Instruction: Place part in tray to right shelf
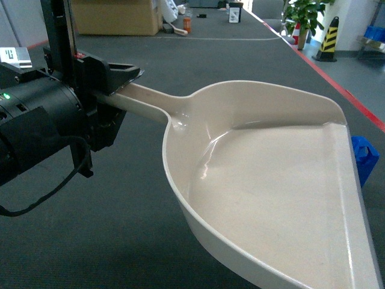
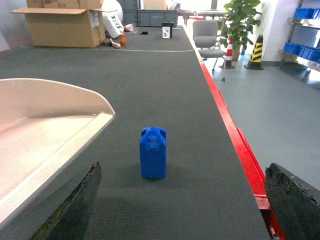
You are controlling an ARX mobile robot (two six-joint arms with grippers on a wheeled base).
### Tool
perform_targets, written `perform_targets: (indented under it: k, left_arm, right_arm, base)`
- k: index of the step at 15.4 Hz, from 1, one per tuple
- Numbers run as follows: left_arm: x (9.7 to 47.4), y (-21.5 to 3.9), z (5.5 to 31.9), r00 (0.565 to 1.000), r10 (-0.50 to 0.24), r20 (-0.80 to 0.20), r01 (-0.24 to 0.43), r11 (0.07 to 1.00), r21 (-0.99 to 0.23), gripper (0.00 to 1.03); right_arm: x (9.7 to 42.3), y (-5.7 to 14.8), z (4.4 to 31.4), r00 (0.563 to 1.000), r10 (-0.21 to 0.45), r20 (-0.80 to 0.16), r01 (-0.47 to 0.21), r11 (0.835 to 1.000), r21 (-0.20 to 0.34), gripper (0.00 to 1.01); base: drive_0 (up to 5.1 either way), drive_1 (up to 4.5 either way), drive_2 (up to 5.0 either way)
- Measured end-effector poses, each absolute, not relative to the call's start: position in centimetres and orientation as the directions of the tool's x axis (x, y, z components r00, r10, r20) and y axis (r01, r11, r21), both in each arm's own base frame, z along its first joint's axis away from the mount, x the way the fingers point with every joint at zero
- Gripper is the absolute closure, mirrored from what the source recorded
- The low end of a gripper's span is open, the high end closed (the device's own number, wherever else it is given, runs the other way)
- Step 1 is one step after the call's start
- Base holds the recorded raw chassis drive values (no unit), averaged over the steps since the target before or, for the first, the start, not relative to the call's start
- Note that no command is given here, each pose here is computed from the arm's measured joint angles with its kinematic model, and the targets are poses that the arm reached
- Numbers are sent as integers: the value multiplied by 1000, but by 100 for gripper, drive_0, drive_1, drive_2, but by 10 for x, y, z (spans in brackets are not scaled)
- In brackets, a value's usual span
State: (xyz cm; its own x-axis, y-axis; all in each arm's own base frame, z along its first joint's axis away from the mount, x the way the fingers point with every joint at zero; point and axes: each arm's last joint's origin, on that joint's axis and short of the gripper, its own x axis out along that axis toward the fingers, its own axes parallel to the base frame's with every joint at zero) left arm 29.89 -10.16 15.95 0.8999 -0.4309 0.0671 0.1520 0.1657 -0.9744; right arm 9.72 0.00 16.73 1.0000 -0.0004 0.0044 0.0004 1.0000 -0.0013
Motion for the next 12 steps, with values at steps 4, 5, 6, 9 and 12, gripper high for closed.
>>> perform_targets:
  k: [4,5,6,9,12]
  left_arm:
    - [293,-116,163,880,-468,78,170,156,-973,88]
    - [293,-115,163,883,-463,78,168,157,-973,88]
    - [294,-114,163,886,-458,79,168,158,-973,89]
    - [294,-114,163,888,-454,78,168,161,-973,90]
    - [294,-114,163,887,-456,79,169,161,-972,90]
  right_arm:
    - [97,0,167,1000,-1,4,1,1000,-1,3]
    - [97,0,167,1000,0,4,0,1000,-1,3]
    - [97,0,165,991,-67,-117,66,998,-11,3]
    - [122,-34,163,914,-259,-312,243,966,-90,3]
    - [177,-61,173,925,-65,-376,39,996,-75,3]
  base:
    - [0,0,0]
    - [0,0,0]
    - [0,0,0]
    - [0,0,0]
    - [0,0,0]
